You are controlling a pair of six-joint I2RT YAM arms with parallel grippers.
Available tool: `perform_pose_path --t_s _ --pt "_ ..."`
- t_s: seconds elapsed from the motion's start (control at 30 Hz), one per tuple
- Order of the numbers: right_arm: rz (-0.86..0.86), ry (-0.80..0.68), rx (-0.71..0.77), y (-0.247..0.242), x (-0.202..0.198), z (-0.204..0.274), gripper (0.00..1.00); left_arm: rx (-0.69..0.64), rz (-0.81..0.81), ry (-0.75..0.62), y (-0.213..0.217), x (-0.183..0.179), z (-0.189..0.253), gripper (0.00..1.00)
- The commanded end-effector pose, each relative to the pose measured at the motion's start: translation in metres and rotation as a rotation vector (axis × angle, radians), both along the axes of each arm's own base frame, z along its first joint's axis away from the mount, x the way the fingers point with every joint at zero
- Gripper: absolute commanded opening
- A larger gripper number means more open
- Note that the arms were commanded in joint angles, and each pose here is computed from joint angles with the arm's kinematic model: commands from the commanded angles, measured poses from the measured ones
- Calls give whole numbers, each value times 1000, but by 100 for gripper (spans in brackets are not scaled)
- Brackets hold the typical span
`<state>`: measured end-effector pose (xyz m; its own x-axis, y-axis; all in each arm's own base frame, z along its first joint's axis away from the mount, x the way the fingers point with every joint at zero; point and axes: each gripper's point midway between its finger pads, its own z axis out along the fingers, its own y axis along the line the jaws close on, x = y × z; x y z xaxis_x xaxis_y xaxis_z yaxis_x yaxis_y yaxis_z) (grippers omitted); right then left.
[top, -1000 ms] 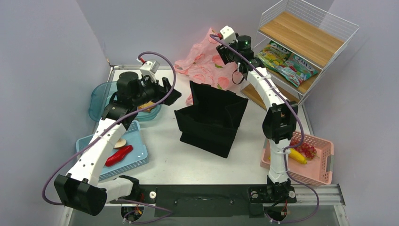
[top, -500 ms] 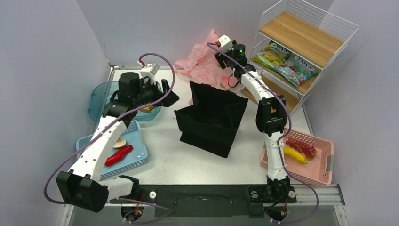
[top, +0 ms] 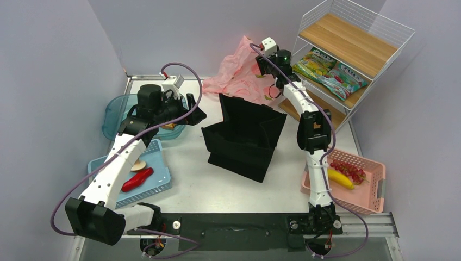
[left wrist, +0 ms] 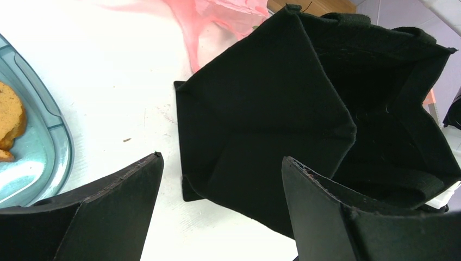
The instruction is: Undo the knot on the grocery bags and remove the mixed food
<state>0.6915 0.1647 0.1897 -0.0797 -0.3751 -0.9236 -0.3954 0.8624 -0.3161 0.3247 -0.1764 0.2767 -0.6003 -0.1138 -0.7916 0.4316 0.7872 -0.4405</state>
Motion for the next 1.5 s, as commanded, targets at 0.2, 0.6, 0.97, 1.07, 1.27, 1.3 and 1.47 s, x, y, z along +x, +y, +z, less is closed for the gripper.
perform_pose_path --t_s 0.2,0.6,0.97,1.07,1.27,1.3,1.47 --pt "124 -180 47 34 5 63 0 6 -23 -82 1 2 23 78" --pt "345 -221 194 74 -71 142 0 48 -116 -415 0 79 74 82" --pt "497 -231 191 108 -133 164 0 113 -342 -798 -57 139 148 83" --pt "524 -236 206 117 -145 170 0 266 -457 -951 -89 117 154 84" --pt "590 -254 267 134 -176 188 0 464 -447 -974 -89 141 126 85" --pt "602 -262 278 138 -181 191 0 485 -431 -944 -86 151 117 85" --pt "649 -280 315 146 -207 203 0 568 -413 -834 -69 180 69 83"
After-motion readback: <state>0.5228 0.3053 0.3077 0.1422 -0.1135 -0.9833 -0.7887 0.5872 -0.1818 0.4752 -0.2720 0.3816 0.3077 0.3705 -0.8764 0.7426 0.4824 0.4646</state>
